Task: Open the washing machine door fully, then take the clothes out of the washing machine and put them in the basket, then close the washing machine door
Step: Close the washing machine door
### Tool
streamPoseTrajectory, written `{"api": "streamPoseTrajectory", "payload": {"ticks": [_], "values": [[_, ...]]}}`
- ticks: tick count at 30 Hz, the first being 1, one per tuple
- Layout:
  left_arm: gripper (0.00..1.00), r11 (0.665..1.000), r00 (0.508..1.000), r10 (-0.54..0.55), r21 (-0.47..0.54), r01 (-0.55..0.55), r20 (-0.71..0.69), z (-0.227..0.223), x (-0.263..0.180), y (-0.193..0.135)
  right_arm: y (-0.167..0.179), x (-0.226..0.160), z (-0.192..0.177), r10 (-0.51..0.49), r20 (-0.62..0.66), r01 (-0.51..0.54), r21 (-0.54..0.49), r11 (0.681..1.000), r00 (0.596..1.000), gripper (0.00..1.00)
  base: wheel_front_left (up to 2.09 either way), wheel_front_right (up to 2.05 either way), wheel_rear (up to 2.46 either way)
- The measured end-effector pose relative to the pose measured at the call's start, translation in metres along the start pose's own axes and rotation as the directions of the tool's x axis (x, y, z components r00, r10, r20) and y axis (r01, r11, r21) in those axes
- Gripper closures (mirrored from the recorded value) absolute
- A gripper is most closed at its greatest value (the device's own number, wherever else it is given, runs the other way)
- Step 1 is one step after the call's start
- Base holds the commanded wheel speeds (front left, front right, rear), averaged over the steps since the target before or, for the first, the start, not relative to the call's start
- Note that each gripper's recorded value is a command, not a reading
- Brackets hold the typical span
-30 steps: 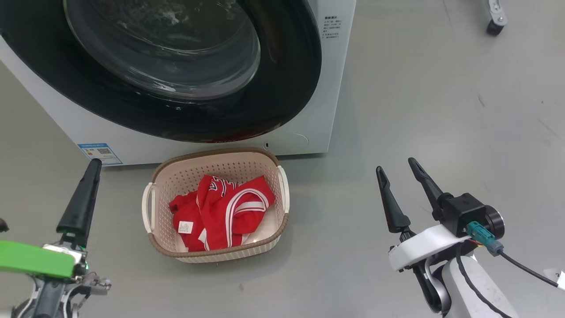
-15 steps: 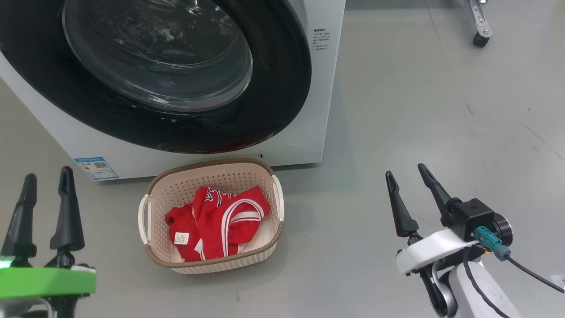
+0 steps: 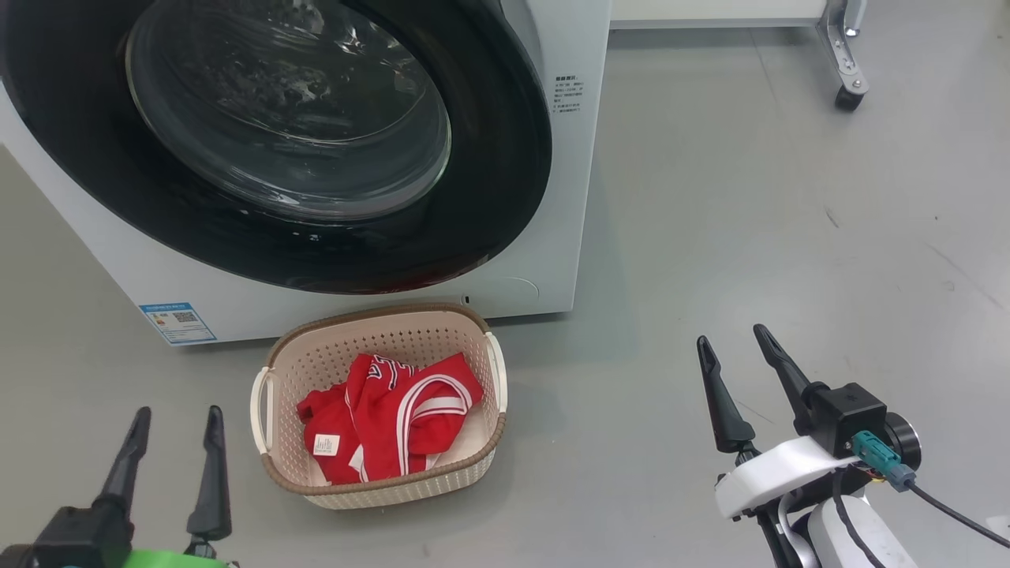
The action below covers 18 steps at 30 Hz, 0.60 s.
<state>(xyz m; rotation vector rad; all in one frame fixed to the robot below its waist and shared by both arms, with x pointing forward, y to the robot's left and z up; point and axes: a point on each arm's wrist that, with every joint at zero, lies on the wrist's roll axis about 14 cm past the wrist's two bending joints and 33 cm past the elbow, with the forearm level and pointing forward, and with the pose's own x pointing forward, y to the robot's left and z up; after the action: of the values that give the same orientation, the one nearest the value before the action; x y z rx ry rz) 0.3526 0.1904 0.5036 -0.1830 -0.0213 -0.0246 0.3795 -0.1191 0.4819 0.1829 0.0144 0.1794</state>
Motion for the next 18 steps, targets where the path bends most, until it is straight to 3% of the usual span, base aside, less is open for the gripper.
{"api": "streamPoseTrajectory", "payload": {"ticks": [18], "values": [[0.00, 0.998, 0.997, 0.060, 0.026, -0.059, -0.045, -0.022, -0.015, -0.004, 0.001, -0.014, -0.004, -0.006, -0.010, 0.006, 0.003, 1.000, 1.000, 0.00, 0.00, 0.00, 0.00]]}}
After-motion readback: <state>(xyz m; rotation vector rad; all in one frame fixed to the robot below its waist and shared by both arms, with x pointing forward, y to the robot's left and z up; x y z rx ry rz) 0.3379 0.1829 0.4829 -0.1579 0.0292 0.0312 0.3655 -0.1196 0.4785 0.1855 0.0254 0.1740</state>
